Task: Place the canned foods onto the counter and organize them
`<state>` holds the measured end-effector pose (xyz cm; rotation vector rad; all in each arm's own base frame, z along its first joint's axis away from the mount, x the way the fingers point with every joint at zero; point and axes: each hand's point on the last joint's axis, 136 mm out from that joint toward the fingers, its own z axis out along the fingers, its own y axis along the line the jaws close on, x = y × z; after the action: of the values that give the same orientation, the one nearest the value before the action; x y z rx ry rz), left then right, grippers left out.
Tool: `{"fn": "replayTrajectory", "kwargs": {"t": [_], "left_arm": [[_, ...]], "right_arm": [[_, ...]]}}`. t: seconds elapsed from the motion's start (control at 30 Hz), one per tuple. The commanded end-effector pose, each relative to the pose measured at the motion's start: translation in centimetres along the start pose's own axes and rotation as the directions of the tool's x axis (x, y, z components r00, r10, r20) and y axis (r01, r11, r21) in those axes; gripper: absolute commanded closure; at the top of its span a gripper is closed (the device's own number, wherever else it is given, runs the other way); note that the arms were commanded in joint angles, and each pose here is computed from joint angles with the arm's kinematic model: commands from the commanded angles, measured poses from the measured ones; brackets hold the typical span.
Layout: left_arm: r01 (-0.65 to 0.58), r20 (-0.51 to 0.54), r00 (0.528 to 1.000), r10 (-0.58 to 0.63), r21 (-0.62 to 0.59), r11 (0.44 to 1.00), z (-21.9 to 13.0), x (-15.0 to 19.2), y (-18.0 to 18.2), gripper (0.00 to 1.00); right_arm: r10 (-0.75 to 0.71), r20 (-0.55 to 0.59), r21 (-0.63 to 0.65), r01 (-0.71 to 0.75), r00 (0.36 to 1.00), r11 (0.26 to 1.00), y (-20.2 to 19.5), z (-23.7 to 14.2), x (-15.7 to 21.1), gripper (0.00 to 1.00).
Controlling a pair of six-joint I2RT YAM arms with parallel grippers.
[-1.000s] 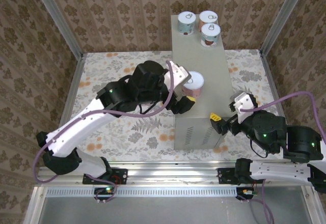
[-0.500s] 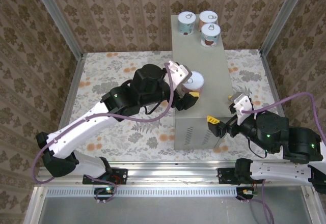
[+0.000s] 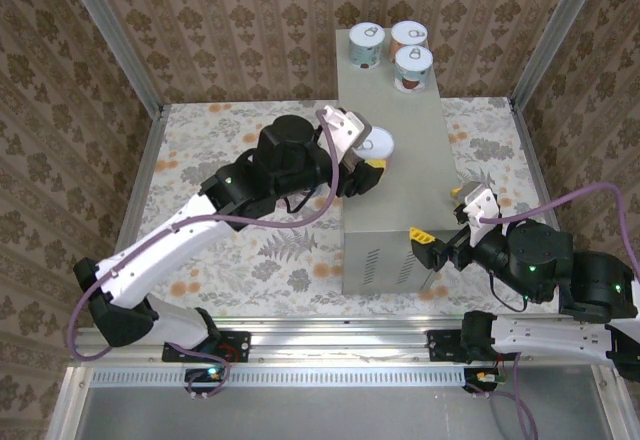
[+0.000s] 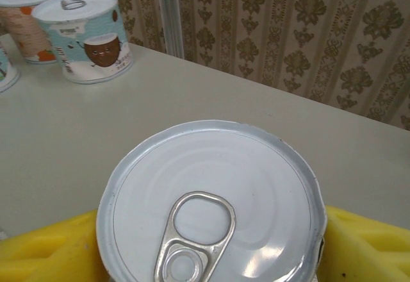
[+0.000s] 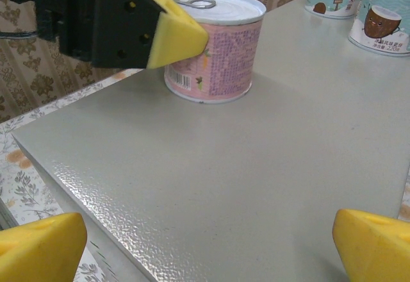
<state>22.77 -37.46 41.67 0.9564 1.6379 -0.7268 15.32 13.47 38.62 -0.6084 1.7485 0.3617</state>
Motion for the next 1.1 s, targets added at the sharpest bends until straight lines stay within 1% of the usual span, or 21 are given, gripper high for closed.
{"fn": "replayTrajectory", "kwargs": {"t": [0.0, 0.13, 0.27, 0.4, 0.47, 0.67, 0.8, 1.07], "left_arm": [[0.017, 0.047, 0.999, -0.016, -0.011, 1.0, 0.8, -0.8, 1.5, 0.25], [0.028, 0.07, 0.997, -0.025, -0.047, 0.998, 1.5, -1.0, 3.6, 0.25], [0.015, 0.09, 0.996, -0.006, -0.104, 0.994, 2.4, -1.2, 6.1, 0.24], [-0.002, 0.096, 0.995, 0.014, -0.129, 0.992, 3.6, -1.2, 7.8, 0.24], [-0.011, 0.094, 0.995, 0.024, -0.141, 0.99, 4.5, -1.1, 8.5, 0.23], [-0.012, 0.059, 0.998, 0.023, -0.18, 0.984, 7.2, -0.5, 11.1, 0.22], [0.007, 0.059, 0.998, 0.006, -0.208, 0.978, 8.3, -0.3, 12.8, 0.22], [0.048, 0.05, 0.998, -0.039, -0.19, 0.981, 10.4, 0.4, 14.7, 0.23]], "right_arm": [[0.032, 0.023, 0.035, -0.033, 0.999, 0.999, -0.9, -0.3, -0.3, 0.0], [0.039, 0.021, 0.046, -0.04, 0.999, 0.998, -1.2, -0.5, 0.0, 0.0], [0.045, 0.021, 0.057, -0.047, 0.999, 0.997, -1.4, -0.6, 0.1, 0.0], [0.061, 0.028, 0.101, -0.064, 0.998, 0.993, -2.3, -0.8, -0.1, 0.0], [0.074, 0.032, 0.139, -0.078, 0.997, 0.987, -3.0, -1.0, -0.1, 0.0], [0.088, 0.02, 0.157, -0.09, 0.996, 0.983, -3.4, -1.1, 0.2, 0.0], [0.093, 0.02, 0.159, -0.095, 0.995, 0.983, -3.5, -1.2, 0.4, 0.0], [0.078, 0.015, 0.167, -0.079, 0.997, 0.983, -3.5, -1.1, 0.5, 0.0]]}}
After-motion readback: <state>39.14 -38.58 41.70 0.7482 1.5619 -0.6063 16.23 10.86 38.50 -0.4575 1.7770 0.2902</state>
